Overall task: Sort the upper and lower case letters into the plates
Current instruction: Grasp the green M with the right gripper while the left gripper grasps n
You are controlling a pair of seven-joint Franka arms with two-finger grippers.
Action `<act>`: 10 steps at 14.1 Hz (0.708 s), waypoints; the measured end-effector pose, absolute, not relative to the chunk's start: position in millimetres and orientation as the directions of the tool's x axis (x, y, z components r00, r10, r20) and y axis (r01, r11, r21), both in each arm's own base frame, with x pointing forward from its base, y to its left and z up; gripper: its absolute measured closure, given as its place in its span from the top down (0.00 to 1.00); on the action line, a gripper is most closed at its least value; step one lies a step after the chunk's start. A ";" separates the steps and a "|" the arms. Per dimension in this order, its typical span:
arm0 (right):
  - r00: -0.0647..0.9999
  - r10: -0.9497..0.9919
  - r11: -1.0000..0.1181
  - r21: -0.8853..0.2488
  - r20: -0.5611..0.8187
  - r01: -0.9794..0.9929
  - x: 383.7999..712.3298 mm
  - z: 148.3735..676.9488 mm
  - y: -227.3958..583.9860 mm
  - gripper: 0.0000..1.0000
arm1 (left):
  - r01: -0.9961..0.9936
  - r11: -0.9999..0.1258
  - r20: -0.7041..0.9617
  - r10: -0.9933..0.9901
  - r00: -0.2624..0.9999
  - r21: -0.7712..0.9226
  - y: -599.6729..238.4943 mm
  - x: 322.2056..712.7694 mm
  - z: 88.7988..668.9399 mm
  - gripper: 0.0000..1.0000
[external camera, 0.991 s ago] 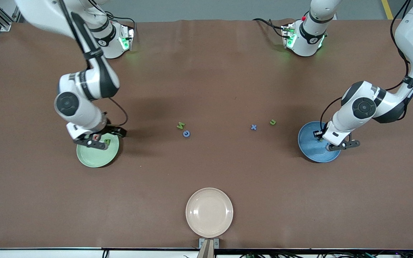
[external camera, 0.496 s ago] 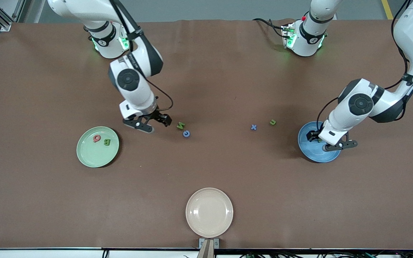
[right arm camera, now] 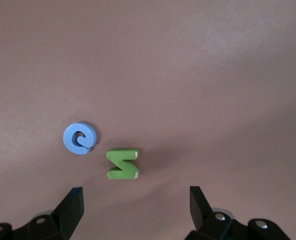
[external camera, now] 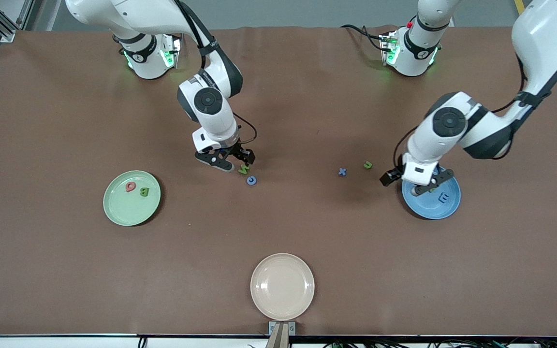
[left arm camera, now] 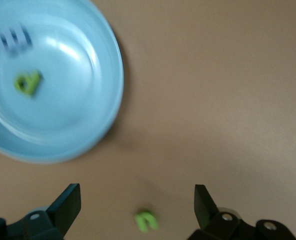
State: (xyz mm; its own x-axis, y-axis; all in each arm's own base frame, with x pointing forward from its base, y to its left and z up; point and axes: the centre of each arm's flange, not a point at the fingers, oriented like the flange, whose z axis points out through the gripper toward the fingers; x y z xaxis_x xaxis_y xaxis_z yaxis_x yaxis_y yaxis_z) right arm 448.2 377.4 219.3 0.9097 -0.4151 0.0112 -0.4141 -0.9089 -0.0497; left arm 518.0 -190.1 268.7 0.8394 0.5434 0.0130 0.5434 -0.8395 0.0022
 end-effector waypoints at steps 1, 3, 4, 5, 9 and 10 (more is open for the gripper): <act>0.906 -0.422 -0.906 -0.047 0.011 -0.421 448.5 214.1 383.2 0.93 | 0.593 -0.805 0.007 0.593 0.805 0.000 -204.8 511.1 266.2 1.00; 0.904 -0.428 -0.903 -0.042 0.010 -0.428 450.0 204.5 392.0 0.86 | 0.656 -0.755 -0.005 0.656 0.755 -0.011 -223.4 498.8 259.1 1.00; 0.903 -0.430 -0.903 -0.037 0.009 -0.429 449.9 199.1 395.1 0.81 | 0.676 -0.737 -0.011 0.676 0.737 -0.025 -227.3 492.4 252.2 1.00; 0.904 -0.427 -0.904 -0.032 0.008 -0.426 449.2 194.0 397.8 0.81 | 0.691 -0.722 -0.016 0.692 0.722 -0.044 -227.8 486.2 242.6 1.00; 0.906 -0.423 -0.906 -0.015 0.004 -0.423 446.8 180.7 400.8 0.68 | 0.720 -0.692 -0.056 0.722 0.689 -0.052 -221.3 467.5 210.5 1.00; 0.905 -0.425 -0.905 -0.013 0.005 -0.425 447.7 179.8 399.6 0.68 | 0.727 -0.685 -0.057 0.728 0.683 -0.049 -219.5 466.5 207.5 1.00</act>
